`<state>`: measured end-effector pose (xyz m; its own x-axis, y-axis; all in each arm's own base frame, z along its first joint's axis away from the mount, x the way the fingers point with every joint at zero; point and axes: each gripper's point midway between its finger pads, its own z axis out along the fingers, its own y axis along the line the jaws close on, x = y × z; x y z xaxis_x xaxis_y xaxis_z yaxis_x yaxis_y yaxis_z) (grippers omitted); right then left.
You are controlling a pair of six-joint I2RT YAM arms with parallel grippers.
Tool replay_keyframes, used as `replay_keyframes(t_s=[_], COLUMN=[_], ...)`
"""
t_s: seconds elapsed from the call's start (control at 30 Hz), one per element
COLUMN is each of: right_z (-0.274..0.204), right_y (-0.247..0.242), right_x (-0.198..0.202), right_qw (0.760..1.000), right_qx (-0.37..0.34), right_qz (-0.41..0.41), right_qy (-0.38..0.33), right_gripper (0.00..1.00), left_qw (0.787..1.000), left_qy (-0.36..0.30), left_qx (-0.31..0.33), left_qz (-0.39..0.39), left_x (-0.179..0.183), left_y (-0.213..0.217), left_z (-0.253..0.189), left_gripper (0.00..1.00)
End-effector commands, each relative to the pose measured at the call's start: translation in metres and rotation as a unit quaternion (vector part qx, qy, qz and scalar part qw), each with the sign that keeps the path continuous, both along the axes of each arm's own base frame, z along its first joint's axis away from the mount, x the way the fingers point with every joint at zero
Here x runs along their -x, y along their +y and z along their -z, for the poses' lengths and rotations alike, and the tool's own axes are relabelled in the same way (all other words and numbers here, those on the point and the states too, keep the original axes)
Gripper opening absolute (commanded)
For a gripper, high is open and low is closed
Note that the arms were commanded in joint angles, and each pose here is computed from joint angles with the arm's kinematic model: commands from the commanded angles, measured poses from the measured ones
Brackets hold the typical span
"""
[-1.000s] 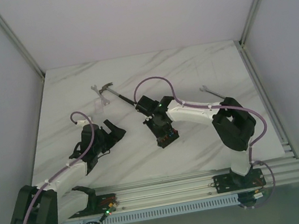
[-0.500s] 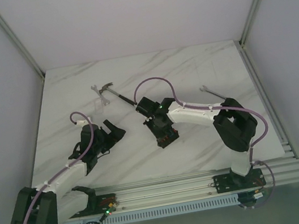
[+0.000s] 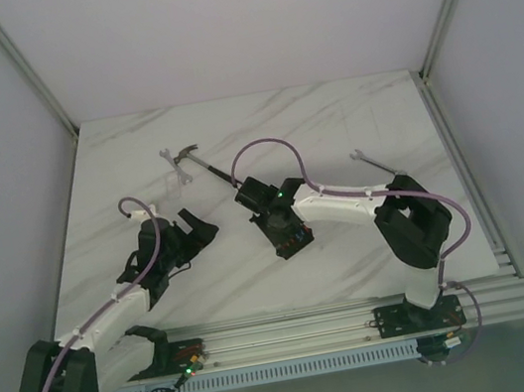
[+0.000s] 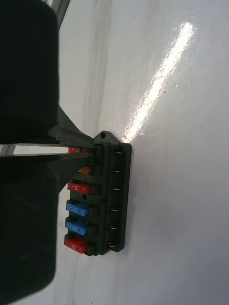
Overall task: Snap on the fuse box
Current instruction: Install the fuse at the fuse box base.
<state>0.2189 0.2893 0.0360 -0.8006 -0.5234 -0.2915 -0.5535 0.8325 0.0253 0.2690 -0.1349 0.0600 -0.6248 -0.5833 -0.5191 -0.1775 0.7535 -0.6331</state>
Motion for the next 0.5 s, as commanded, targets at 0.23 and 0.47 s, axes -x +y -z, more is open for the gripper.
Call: replay_keyframes(t_s=[0.23,0.47], right_z=[0.077,0.019], right_y=[-0.064,-0.017], right_x=[0.031,0.005], right_qw=[0.988,0.999], right_qx=[0.150,0.053], right_qz=[-0.002,0.005], right_qy=[0.046,-0.004], right_gripper=[0.00,0.16], left_qw=[1.000,1.000], left_qy=[-0.019,-0.026], left_qx=[-0.007,0.000], left_qz=[-0.014,-0.009], left_x=[0.002,0.004], left_y=[0.009,0.007], left_z=[-0.012,-0.018], left_gripper=[1.00,1.00])
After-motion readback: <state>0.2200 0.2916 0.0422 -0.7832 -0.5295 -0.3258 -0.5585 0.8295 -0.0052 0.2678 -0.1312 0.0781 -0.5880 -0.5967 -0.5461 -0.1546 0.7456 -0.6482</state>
